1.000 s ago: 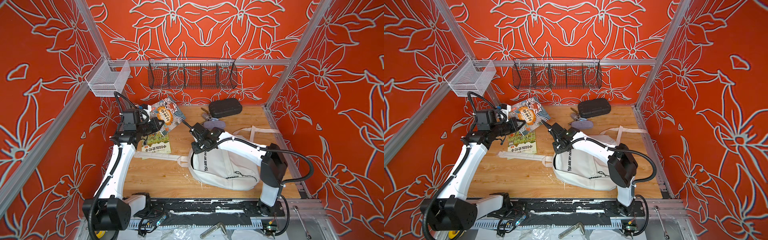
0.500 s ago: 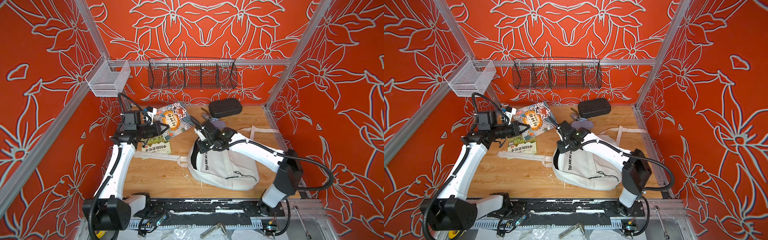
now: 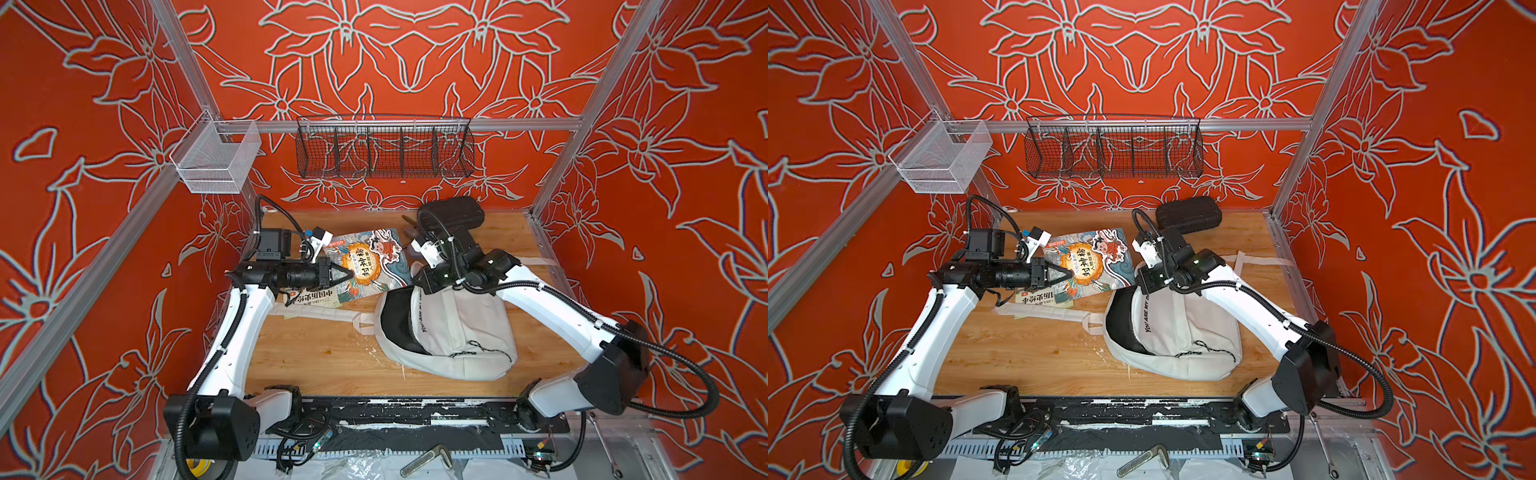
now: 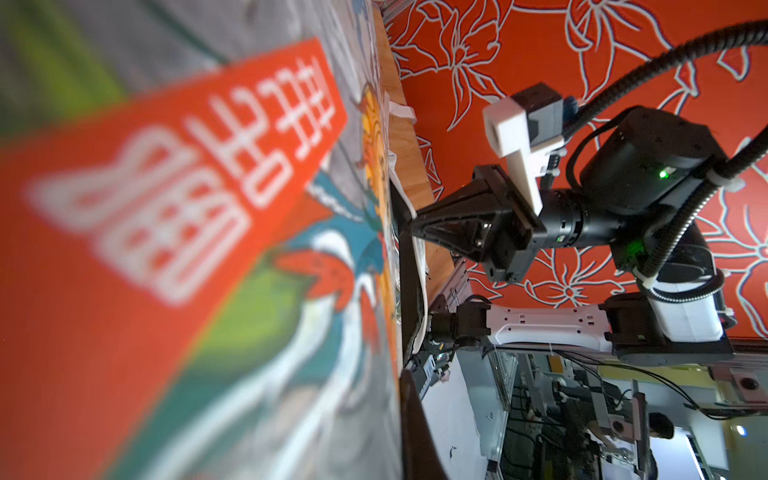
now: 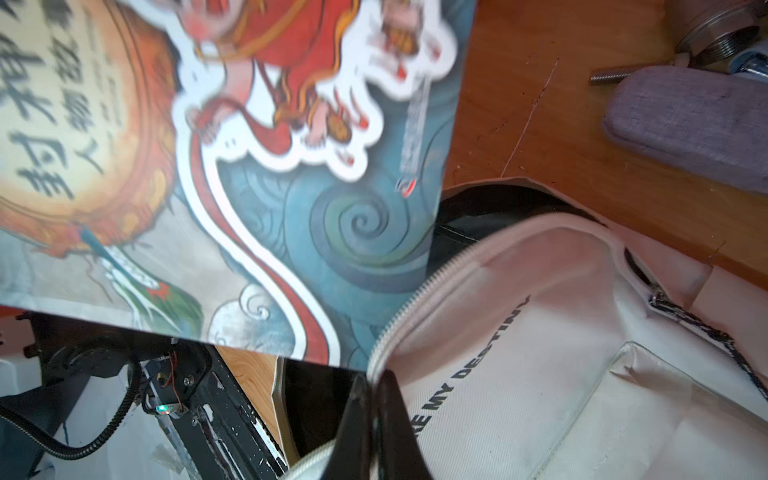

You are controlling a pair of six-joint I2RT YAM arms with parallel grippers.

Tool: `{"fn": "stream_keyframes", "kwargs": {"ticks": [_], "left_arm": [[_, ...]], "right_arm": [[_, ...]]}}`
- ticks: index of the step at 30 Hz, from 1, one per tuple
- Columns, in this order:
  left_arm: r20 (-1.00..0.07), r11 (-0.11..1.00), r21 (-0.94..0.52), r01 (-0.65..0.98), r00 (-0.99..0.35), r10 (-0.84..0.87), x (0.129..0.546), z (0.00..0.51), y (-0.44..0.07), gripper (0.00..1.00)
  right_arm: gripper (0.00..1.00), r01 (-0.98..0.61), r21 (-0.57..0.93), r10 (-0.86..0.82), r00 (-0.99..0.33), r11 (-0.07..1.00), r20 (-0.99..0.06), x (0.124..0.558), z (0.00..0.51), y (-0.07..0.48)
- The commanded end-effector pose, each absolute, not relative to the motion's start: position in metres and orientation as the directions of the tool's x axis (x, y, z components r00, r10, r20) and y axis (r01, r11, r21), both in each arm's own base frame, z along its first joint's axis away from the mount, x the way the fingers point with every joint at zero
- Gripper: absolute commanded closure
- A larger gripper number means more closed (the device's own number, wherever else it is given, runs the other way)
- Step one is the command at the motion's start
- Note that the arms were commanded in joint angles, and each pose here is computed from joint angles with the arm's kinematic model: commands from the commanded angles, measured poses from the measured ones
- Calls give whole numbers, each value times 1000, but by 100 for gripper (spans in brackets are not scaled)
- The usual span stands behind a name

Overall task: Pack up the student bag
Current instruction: 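Hold the book with the left gripper while the right gripper grasps the backpack opening, then lower the book into the backpack with the left gripper while the right holds it open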

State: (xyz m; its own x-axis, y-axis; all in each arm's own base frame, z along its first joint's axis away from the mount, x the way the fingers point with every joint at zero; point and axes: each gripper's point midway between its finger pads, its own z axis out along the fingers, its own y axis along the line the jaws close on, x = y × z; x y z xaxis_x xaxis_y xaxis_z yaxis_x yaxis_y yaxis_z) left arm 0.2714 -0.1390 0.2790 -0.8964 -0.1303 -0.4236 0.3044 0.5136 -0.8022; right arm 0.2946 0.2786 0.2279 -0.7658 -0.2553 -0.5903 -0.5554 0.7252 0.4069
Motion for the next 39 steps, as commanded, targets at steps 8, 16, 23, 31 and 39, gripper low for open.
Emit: {"fn": "stream_keyframes", "kwargs": {"ticks": [8, 16, 23, 31, 39], "left_arm": [[-318, 521, -818, 245, -947, -53, 259, 236, -155, 100], [-279, 510, -817, 269, -959, 59, 259, 208, -196, 100], [-174, 529, -814, 240, -970, 171, 255, 178, -232, 100], [-264, 573, -775, 266, -961, 89, 285, 163, -253, 100], [-259, 692, -676, 253, -961, 99, 294, 143, -249, 38]], "right_arm": [[100, -666, 402, -226, -651, 628, -725, 297, 289, 275], [100, -717, 453, -184, -619, 530, -764, 292, 320, 286], [100, -690, 495, -149, -649, 527, -746, 299, 321, 291], [100, -654, 555, -92, -685, 514, -722, 302, 320, 296], [100, -623, 498, -122, -689, 603, -715, 308, 304, 283]]}}
